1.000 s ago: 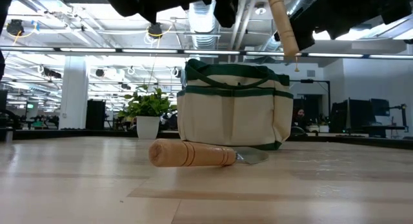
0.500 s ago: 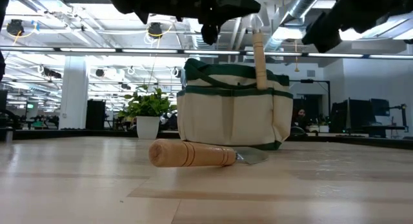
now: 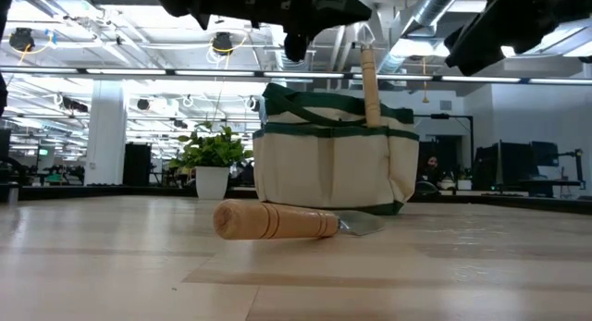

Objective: Pick & Place Garden tools in Gardening bag
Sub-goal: Put the trowel into the gardening bag

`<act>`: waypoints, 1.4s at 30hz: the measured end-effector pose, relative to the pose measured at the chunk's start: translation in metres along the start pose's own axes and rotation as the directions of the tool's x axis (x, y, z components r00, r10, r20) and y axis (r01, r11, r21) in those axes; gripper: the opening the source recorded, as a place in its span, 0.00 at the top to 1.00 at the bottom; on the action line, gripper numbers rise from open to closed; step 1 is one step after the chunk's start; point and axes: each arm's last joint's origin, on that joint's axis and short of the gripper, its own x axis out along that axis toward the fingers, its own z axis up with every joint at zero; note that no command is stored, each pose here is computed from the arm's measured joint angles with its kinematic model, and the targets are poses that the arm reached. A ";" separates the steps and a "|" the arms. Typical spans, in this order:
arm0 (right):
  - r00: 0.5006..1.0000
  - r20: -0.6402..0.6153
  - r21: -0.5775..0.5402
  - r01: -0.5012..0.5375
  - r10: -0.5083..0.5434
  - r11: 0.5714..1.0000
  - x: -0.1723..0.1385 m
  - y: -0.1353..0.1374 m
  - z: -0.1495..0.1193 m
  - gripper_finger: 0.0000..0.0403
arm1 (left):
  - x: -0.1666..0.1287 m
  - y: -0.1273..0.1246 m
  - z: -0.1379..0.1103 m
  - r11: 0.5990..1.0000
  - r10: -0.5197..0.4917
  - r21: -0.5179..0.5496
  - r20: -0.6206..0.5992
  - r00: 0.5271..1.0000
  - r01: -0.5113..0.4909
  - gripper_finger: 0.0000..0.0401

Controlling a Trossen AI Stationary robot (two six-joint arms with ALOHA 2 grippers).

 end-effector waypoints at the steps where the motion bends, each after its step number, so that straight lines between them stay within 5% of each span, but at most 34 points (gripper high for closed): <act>1: 1.000 -0.005 -0.001 0.001 -0.001 1.000 0.001 0.000 0.000 0.92 | 0.000 0.000 0.001 1.000 0.001 0.001 0.007 1.000 -0.001 1.00; 13: 0.998 -0.058 -0.012 0.004 -0.005 1.000 0.010 0.002 -0.005 0.99 | -0.012 -0.001 0.008 1.000 0.020 -0.007 -0.067 0.998 -0.020 1.00; 23: 0.996 -0.081 -0.019 0.020 -0.021 1.000 0.015 0.002 -0.007 1.00 | -0.006 -0.004 -0.019 0.996 0.019 -0.079 -0.132 0.991 -0.030 1.00; 34: 0.997 -0.078 -0.027 0.022 -0.024 0.999 0.015 0.001 -0.007 1.00 | -0.007 -0.020 -0.017 0.999 0.006 0.043 -0.083 0.997 -0.002 1.00; 42: 0.997 -0.078 -0.027 0.021 -0.023 0.999 0.015 0.002 -0.007 1.00 | -0.007 -0.025 -0.013 0.995 -0.090 -0.045 -0.050 0.995 0.087 1.00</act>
